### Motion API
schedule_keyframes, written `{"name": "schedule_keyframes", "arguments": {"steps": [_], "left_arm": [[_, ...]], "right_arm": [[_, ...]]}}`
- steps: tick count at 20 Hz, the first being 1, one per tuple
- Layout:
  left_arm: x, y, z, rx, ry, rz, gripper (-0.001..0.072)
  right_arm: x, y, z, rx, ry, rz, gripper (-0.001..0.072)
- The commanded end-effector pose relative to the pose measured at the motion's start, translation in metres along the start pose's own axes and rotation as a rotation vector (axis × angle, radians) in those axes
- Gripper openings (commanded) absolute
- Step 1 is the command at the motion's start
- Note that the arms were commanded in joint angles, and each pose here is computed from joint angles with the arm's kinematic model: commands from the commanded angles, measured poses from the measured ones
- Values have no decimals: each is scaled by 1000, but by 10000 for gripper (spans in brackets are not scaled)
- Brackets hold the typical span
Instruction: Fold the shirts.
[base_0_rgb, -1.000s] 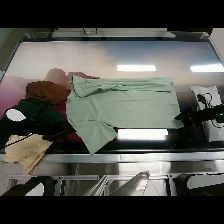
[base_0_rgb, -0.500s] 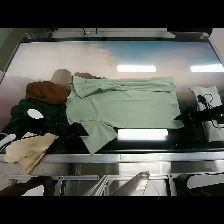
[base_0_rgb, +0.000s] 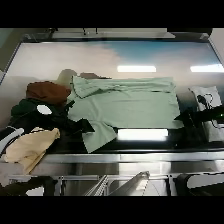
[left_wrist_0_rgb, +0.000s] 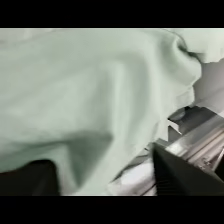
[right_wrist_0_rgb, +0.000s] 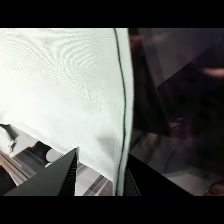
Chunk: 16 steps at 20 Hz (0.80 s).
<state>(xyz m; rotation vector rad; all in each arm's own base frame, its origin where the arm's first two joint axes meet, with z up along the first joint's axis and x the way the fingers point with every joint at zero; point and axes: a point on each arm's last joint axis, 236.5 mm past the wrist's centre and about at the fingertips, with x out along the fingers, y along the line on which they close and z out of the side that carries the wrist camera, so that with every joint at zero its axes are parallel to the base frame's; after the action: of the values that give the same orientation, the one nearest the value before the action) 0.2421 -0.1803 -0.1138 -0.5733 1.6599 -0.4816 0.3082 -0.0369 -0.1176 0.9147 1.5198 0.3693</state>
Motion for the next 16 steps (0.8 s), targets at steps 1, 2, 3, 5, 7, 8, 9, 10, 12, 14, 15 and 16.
{"name": "schedule_keyframes", "arguments": {"steps": [1,2,3,5,7,8,9,10,12,14,15,16], "left_arm": [[3,8,-13,-26,32,-11,303],[3,11,-13,-26,31,-14,126],[0,12,-10,-21,23,-18,12],[-8,8,-1,-9,6,-29,20],[-16,-1,11,20,-18,-35,20],[-20,-5,17,33,-29,-38,20],[-24,-10,21,44,-35,-44,20],[-28,-15,24,56,-37,-51,20],[-39,-28,29,95,-30,-67,20],[-59,-45,37,145,-30,-88,19],[-70,-51,43,165,-39,-96,20],[-83,-54,51,180,-58,-95,20]], "right_arm": [[0,-4,-8,-6,32,-14,364],[0,-2,-9,-8,40,-10,364],[0,-1,-12,-8,51,-3,364],[-1,2,-17,-8,72,11,364],[-1,4,-18,-7,76,15,243],[0,5,-17,-5,72,22,23],[0,9,-15,-3,62,38,25],[-1,14,-11,-1,47,58,25],[-4,20,-5,-4,23,77,24],[-16,27,3,-39,0,69,24],[-26,31,9,-61,-21,59,24],[-38,34,17,-70,-53,48,23]]}}
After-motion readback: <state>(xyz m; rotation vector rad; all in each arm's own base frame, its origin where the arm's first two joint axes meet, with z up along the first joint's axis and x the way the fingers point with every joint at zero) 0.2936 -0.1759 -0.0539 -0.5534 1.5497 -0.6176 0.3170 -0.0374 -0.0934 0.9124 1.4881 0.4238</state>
